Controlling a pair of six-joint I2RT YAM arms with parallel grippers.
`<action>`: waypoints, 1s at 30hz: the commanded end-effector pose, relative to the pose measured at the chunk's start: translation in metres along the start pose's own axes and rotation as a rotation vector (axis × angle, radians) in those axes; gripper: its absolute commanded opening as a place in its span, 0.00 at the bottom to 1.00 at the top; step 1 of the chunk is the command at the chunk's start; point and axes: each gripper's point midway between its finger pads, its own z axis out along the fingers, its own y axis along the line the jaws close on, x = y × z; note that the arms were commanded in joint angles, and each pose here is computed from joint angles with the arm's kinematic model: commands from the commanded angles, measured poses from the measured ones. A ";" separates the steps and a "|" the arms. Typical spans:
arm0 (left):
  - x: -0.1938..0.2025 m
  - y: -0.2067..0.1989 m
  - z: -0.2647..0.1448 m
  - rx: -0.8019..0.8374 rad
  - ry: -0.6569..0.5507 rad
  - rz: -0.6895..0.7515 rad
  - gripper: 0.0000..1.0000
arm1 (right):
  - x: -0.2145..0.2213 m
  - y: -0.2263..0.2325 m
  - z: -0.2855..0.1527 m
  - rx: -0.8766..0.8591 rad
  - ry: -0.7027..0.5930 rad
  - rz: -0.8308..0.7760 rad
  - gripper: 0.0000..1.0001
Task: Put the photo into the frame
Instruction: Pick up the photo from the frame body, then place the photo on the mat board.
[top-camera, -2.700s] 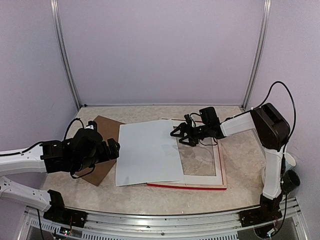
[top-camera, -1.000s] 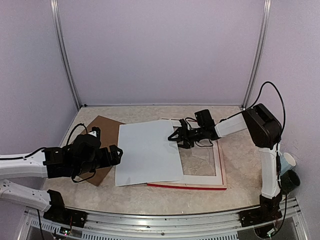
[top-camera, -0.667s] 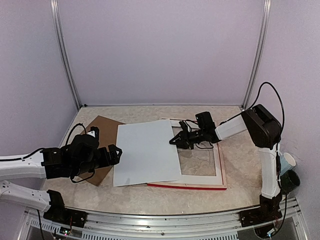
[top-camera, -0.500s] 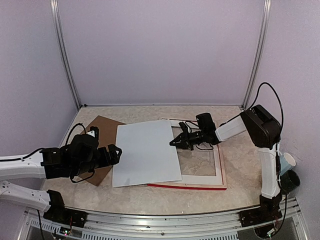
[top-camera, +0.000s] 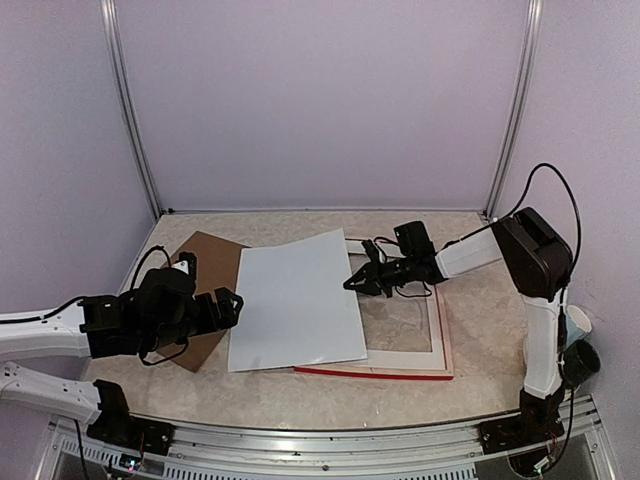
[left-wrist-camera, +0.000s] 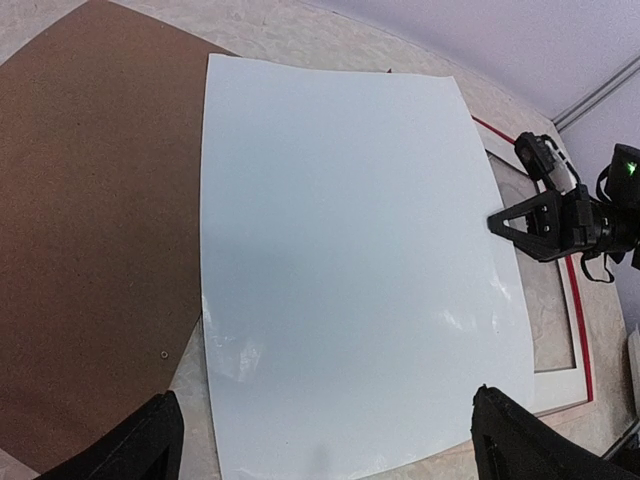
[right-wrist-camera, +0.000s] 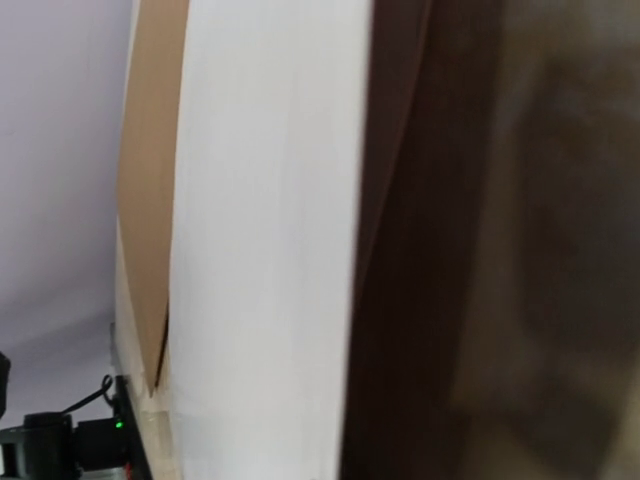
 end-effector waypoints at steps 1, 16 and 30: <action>-0.003 0.001 0.000 0.002 -0.012 -0.016 0.99 | -0.009 0.010 -0.020 0.076 -0.052 -0.056 0.00; -0.006 0.004 -0.003 -0.006 -0.025 -0.014 0.99 | 0.012 -0.015 -0.061 0.217 -0.091 -0.058 0.00; -0.005 0.006 -0.004 -0.009 -0.027 -0.017 0.99 | 0.011 -0.043 -0.110 0.307 -0.163 -0.037 0.00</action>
